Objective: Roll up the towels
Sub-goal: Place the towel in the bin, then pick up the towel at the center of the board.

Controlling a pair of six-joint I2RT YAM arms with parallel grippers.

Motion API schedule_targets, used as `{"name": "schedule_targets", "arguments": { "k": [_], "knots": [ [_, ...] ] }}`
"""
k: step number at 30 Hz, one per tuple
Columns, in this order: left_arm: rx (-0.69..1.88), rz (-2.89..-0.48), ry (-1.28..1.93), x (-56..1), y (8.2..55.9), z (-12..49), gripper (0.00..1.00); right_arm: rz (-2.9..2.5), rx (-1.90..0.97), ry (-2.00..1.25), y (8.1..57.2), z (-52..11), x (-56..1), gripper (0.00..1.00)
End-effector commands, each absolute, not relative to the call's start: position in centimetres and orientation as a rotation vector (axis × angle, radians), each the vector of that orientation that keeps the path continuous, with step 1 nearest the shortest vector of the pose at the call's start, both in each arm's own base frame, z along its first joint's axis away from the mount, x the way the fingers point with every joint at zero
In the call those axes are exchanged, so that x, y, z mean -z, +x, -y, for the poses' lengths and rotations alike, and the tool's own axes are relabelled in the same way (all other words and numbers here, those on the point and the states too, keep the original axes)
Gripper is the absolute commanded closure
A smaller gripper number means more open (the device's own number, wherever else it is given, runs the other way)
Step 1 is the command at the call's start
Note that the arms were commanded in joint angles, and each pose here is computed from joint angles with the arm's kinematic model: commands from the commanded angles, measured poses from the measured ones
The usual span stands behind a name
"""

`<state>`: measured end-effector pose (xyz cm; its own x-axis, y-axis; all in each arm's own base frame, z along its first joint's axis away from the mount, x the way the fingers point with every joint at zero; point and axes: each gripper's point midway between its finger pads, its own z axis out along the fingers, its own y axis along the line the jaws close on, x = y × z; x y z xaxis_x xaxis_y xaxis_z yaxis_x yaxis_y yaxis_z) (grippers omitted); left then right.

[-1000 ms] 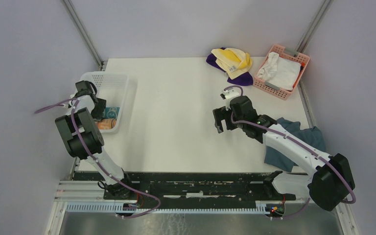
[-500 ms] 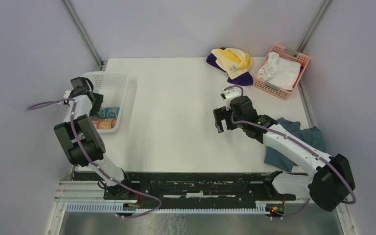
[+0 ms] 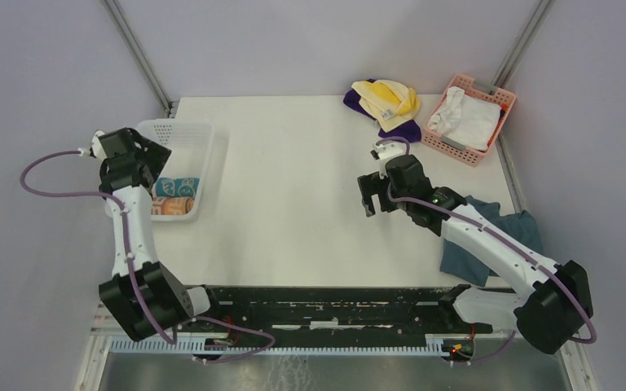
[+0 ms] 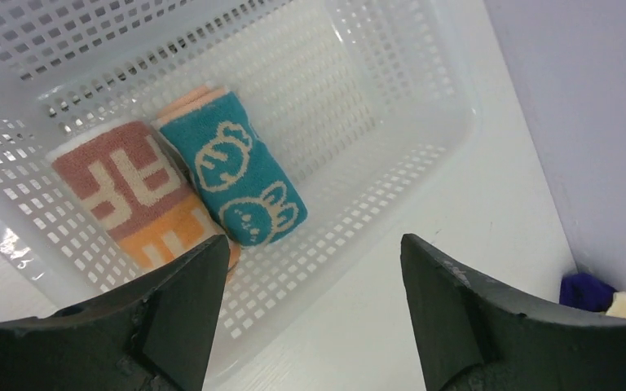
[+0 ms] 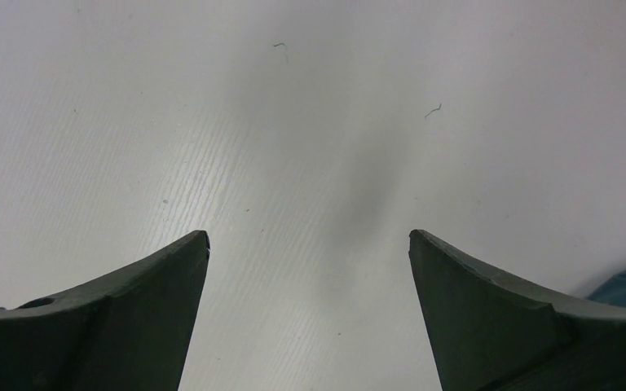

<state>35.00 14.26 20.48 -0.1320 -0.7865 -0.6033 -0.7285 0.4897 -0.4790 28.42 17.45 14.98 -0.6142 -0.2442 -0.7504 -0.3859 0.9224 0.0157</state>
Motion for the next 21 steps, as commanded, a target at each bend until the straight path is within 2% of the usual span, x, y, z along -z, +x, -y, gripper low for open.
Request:
{"name": "schedule_targets", "arguments": {
  "k": [1, 2, 8, 14, 21],
  "knots": [
    [0.070, -1.896, -0.908, -24.8, 34.3, -11.1, 0.13, -2.158, -0.155, -0.363, 29.6, -16.1, -19.6, 0.00],
    [0.080, -1.893, -0.833, -25.7, 34.5, -9.8, 0.09, -2.148, -0.128, -0.343, 29.8, -15.6, -20.1, 0.00],
    [0.004, -1.882, -0.560, -30.2, 33.6, -5.1, 0.00, -2.080, -0.056, -0.248, 29.5, -13.4, -23.1, 0.00],
    [0.014, -1.761, -0.353, -32.9, 30.5, 0.0, 0.01, -2.161, 0.094, -0.186, 29.3, -11.2, -23.2, 0.00],
    [0.210, -1.729, -0.286, -29.5, 29.5, 3.3, 0.01, -2.169, 0.189, -0.195, 34.1, -12.3, -22.5, 0.00]
  ]
}}
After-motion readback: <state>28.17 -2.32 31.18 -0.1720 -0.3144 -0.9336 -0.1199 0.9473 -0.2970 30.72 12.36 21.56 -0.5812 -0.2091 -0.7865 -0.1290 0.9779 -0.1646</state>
